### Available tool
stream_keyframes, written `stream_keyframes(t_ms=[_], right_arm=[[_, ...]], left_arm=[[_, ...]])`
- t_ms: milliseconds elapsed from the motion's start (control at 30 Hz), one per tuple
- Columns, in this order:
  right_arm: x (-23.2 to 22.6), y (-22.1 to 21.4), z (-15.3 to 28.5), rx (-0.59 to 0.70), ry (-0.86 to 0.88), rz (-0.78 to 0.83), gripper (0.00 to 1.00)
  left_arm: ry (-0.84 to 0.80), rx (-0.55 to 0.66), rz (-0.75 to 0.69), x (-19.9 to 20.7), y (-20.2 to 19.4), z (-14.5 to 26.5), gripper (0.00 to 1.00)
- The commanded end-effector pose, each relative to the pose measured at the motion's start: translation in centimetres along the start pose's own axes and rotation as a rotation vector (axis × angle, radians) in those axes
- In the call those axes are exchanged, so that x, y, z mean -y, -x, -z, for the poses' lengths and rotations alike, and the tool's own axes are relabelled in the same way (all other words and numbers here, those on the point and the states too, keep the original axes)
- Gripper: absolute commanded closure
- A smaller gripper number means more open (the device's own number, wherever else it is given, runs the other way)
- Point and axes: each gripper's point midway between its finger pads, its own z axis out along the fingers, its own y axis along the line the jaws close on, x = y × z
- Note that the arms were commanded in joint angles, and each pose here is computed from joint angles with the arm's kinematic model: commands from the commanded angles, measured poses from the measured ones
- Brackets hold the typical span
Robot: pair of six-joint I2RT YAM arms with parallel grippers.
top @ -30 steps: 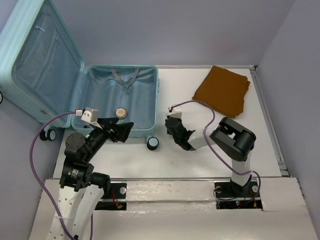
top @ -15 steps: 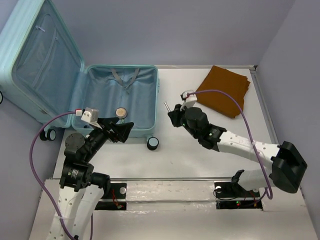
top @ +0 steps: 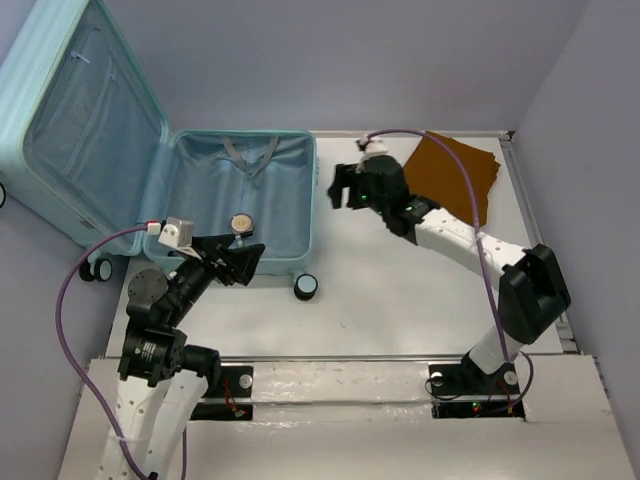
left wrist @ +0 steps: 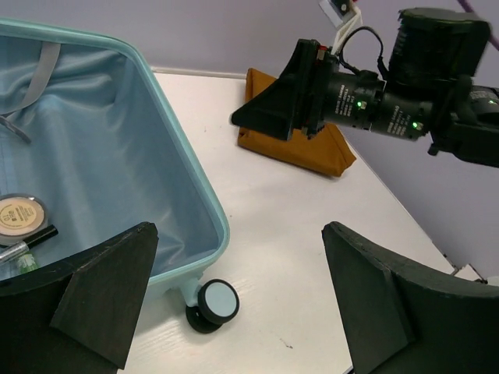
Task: Pack the luggage
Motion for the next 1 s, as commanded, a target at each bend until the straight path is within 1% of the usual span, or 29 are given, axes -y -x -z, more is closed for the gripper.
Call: stream_keyframes(t_ms=[0,33,67,100,133,167,233,267,300,367,400,467,533,567,600,633,667,733,767,833,867,967], right_arm=[[16.3,-0.5,2.5,-0.055,-0.422,-0.056,0.29],[18.2,-1.2,2.6,-0.083,-0.475,-0.062,0.31],[20.6,-1.1,2.9,-0.106,-0.531,-0.033,0.33],[22.0,-2.4,3.2,-0.176,-0.582,-0.007,0.33],[23.6,-2.7,3.6,-0.205,-0.657,0.022,0.33],[25.4,-3.1,2.8,-0.256,-0.702,0.053,0.32],[27.5,-4.5,3.1,-0.351,-0.768,0.097,0.31],[28.2,-4.9,2.8,-0.378,-0.77,0.108,0.31],[28.5,-5.3,1.5,-0.401,-0.758,0.13,0.29],[29.7,-6.4,1.2,-0.494,-0.766,0.165,0.29],[30.0,-7.4,0.3,-0.556,-0.76,0.169,0.29],[30.2,-8.4,-0.6,-0.589,-0.743,0.18,0.3],[30.9,-9.9,-1.6,-0.631,-0.75,0.188,0.34],[31.1,-10.4,-1.7,-0.65,-0.752,0.194,0.44],[31.3,-11.1,-1.8,-0.672,-0.757,0.194,0.5],[31.3,-12.1,-1.7,-0.698,-0.756,0.177,0.58],[31.0,-12.5,-1.7,-0.704,-0.739,0.161,0.7],[30.2,-12.8,-1.5,-0.692,-0.71,0.116,0.77],[28.5,-13.4,-0.9,-0.69,-0.673,0.095,0.8],[26.0,-12.2,-0.6,-0.62,-0.618,0.058,0.81],[24.6,-14.3,0.3,-0.654,-0.586,0.055,0.82],[21.3,-15.4,1.4,-0.619,-0.511,0.014,0.82]], left_arm=[[-0.025,0.046,-0.019,0.7,0.9,0.3,0.01],[-0.029,0.05,-0.022,0.8,1.0,0.4,0.01],[-0.034,0.05,-0.022,0.9,1.0,0.4,0.01],[-0.038,0.05,-0.023,1.1,1.0,0.5,0.01],[-0.038,0.052,-0.021,1.1,1.0,0.5,0.01],[-0.037,0.053,-0.024,1.1,1.0,0.6,0.01],[-0.038,0.054,-0.023,1.2,1.1,0.6,0.01],[-0.037,0.053,-0.022,1.1,1.0,0.6,0.01],[-0.036,0.054,-0.023,1.1,1.0,0.6,0.01],[-0.038,0.048,-0.022,1.1,0.9,0.5,0.01],[-0.039,0.047,-0.022,1.2,0.9,0.5,0.01],[-0.043,0.044,-0.021,1.2,0.8,0.4,0.01],[-0.041,0.043,-0.02,1.2,0.8,0.4,0.01],[-0.042,0.039,-0.019,1.2,0.7,0.4,0.01],[-0.041,0.04,-0.018,1.2,0.7,0.4,0.01],[-0.042,0.038,-0.017,1.2,0.7,0.3,0.01],[-0.042,0.036,-0.018,1.2,0.7,0.3,0.01],[-0.048,0.031,-0.018,1.3,0.6,0.2,0.01],[-0.083,0.022,-0.021,1.8,0.4,0.2,0.01],[-0.135,0.006,-0.022,2.7,0.2,0.1,0.01],[-0.14,-0.005,-0.016,2.7,0.0,-0.1,0.01],[-0.193,-0.02,-0.01,3.7,0.1,-0.2,0.01]])
